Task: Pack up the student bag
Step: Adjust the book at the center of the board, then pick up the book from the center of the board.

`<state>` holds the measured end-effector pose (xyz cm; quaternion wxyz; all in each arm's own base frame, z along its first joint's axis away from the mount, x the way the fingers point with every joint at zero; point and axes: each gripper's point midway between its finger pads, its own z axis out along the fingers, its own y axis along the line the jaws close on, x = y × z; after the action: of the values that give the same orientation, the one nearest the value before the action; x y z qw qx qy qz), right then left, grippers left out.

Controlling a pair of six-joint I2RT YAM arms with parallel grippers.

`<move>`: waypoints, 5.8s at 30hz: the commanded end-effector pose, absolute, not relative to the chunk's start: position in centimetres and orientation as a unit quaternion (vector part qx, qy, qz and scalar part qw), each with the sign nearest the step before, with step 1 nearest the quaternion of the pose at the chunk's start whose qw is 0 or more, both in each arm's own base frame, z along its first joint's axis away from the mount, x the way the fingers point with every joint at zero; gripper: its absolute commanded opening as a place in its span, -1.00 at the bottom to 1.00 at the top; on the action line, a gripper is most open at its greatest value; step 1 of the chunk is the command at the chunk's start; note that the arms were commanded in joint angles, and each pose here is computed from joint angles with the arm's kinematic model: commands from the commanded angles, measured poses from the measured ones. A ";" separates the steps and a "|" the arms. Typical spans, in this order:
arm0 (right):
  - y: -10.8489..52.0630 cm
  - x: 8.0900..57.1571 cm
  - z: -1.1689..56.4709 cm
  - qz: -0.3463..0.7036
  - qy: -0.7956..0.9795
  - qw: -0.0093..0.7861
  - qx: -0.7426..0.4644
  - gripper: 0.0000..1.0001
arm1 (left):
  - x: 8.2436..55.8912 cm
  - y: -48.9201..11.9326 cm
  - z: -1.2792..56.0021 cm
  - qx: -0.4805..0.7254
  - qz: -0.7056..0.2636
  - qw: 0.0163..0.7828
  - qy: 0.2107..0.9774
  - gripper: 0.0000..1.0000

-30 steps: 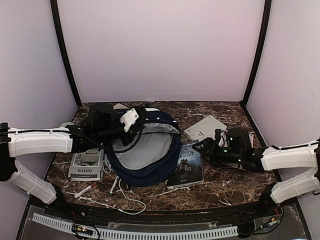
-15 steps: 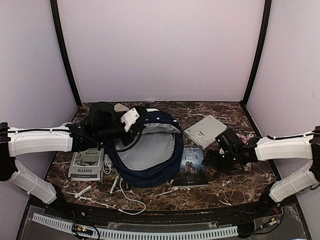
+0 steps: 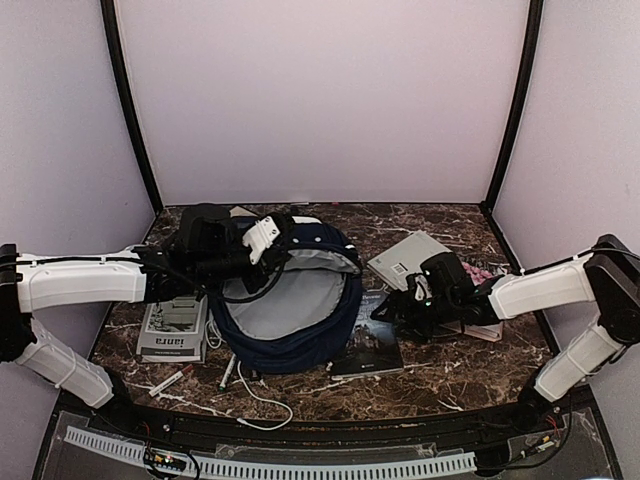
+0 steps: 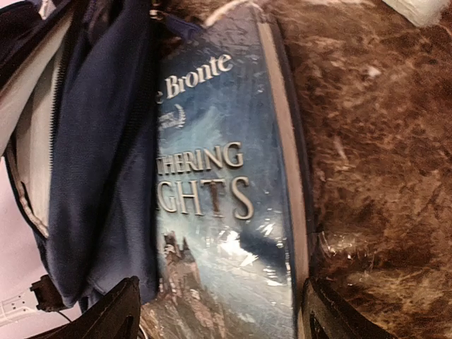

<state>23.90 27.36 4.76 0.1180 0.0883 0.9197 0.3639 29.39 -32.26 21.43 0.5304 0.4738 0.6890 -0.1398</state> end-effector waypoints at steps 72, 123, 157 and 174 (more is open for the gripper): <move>30.4 21.0 1.0 0.352 0.935 0.050 0.002 0.58 | 18.8 -35.3 -0.7 0.794 0.092 0.315 0.512 -0.46; 22.9 23.8 13.8 0.389 0.882 0.234 0.125 0.49 | 28.9 -53.1 7.6 0.803 0.072 0.476 0.352 -0.45; 16.7 21.1 7.9 0.324 0.903 0.215 0.183 0.56 | 27.6 -56.4 6.7 0.809 0.072 0.479 0.332 -0.45; 13.5 23.1 17.3 0.289 0.881 0.332 0.173 -1.00 | 25.3 -47.3 22.7 0.709 -0.035 0.423 0.564 0.73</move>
<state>20.06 14.02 10.47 0.2292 0.1957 0.9107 0.2824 25.77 -52.83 17.01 0.4664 0.7638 0.4458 0.0159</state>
